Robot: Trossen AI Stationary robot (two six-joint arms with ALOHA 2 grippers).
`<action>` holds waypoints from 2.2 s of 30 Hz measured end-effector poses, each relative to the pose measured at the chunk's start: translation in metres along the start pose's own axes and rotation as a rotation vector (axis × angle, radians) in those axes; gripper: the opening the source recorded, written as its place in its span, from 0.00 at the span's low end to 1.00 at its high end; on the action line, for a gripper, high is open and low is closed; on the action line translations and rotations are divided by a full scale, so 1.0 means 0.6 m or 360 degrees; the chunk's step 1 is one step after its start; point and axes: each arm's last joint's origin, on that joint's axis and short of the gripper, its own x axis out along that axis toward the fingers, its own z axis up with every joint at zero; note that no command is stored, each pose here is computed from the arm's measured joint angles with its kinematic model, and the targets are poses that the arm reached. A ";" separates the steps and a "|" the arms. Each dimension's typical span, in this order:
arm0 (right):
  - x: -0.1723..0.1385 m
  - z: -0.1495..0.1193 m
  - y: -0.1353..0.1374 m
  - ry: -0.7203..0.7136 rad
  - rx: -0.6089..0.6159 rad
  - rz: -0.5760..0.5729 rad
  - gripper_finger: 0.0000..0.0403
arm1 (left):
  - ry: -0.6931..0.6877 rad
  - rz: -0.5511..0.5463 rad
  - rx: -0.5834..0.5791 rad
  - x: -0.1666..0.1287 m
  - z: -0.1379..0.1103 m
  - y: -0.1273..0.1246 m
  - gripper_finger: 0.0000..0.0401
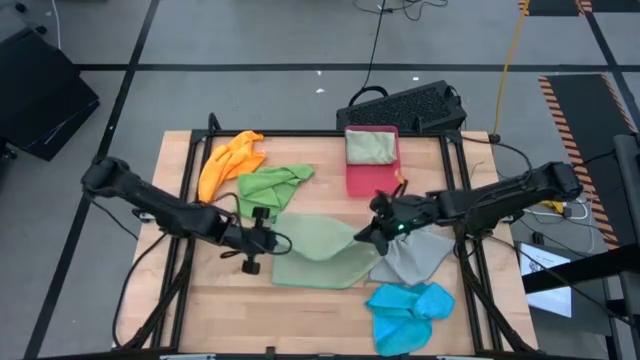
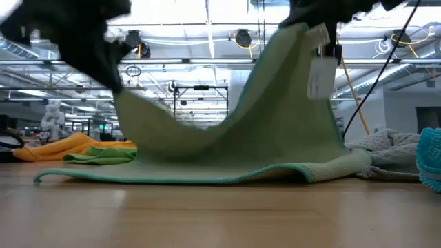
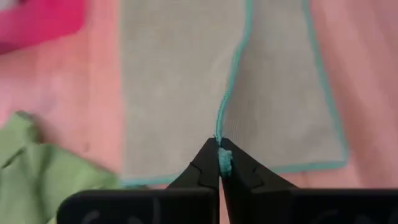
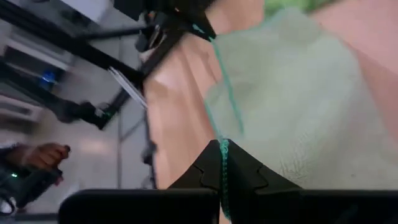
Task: Fold microfiber towels
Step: Fold the light green microfiber cloth
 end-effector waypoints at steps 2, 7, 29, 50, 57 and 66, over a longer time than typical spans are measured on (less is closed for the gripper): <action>-0.015 0.004 0.006 -0.0036 0.0011 0.0031 0.00 | -0.0026 0.0001 -0.0055 -0.033 0.017 0.008 0.01; -0.049 0.015 0.019 -0.0143 0.0074 0.0130 0.00 | -0.0186 0.0071 -0.0211 -0.120 0.058 0.031 0.00; -0.161 0.171 0.241 -0.0629 0.0074 0.0522 0.00 | -0.0850 0.0058 -0.0503 -0.457 0.132 0.101 0.00; 0.026 0.165 -0.066 -0.0615 0.0241 -0.0267 0.00 | 0.0076 0.0504 -0.0609 -0.210 0.018 0.131 0.01; 0.035 0.143 -0.071 -0.0417 0.0161 -0.0197 0.00 | 0.0112 0.0233 -0.0596 -0.204 0.015 0.120 0.01; 0.048 0.088 -0.116 -0.0261 0.0188 -0.0310 0.00 | 0.0278 0.0135 -0.0488 -0.147 -0.023 0.089 0.01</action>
